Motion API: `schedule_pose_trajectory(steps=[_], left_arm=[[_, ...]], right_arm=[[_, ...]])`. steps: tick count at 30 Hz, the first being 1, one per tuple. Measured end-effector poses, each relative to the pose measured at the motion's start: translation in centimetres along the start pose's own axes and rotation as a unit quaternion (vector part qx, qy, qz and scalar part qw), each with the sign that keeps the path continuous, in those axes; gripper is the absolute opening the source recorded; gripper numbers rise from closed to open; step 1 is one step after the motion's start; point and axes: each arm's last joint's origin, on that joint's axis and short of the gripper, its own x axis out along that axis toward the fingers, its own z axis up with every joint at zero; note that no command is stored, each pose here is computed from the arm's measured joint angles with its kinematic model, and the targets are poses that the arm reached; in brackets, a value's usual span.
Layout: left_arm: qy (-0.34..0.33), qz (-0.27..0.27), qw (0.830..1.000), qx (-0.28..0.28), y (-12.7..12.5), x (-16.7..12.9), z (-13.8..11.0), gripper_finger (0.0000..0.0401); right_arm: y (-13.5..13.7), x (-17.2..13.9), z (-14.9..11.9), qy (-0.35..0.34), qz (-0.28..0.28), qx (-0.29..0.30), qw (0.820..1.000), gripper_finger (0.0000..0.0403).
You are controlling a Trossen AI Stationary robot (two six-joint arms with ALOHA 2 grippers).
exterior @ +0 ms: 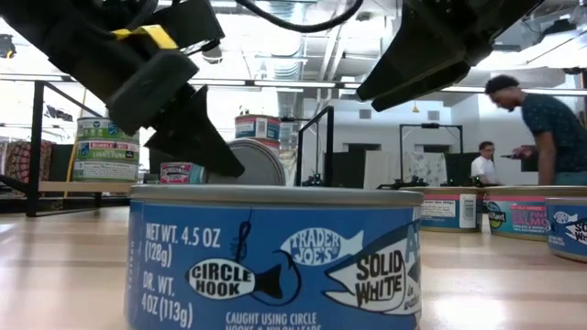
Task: Stack canned seafood by type on shelf
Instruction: Stack the yellow blue tuna can on top of the red tuna can on the shelf
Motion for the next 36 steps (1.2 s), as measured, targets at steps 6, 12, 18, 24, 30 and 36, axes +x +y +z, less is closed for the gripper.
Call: schedule_pose_trajectory(steps=[6,12,18,24,30,36], left_arm=[[0.015,-0.030,0.997,0.072,-0.1,-0.2,0.1,0.0171],[0.005,-0.060,0.992,0.109,1.8,-3.2,2.8,0.0135],[-0.075,0.024,0.989,0.126,7.5,-9.6,7.8,0.0135],[-0.041,0.094,0.982,0.159,13.1,-11.7,8.1,0.0137],[0.026,0.146,0.947,0.284,14.2,-9.9,7.6,0.0140],[0.099,0.188,0.865,0.454,13.8,-6.8,7.1,0.0141]], right_arm=[[0.0,0.0,0.0,0.001,-0.001,-0.001,1.000,0.0291],[-0.1,0.0,0.0,0.003,-0.002,-0.003,1.000,0.0291],[-0.1,0.0,-0.1,0.006,-0.004,-0.007,1.000,0.0291],[-0.1,0.0,-0.1,0.006,-0.005,-0.007,1.000,0.0291],[-0.3,0.2,0.0,0.006,-0.008,-0.004,1.000,0.0291],[-0.2,0.2,0.1,0.002,-0.004,0.000,1.000,0.0291]])
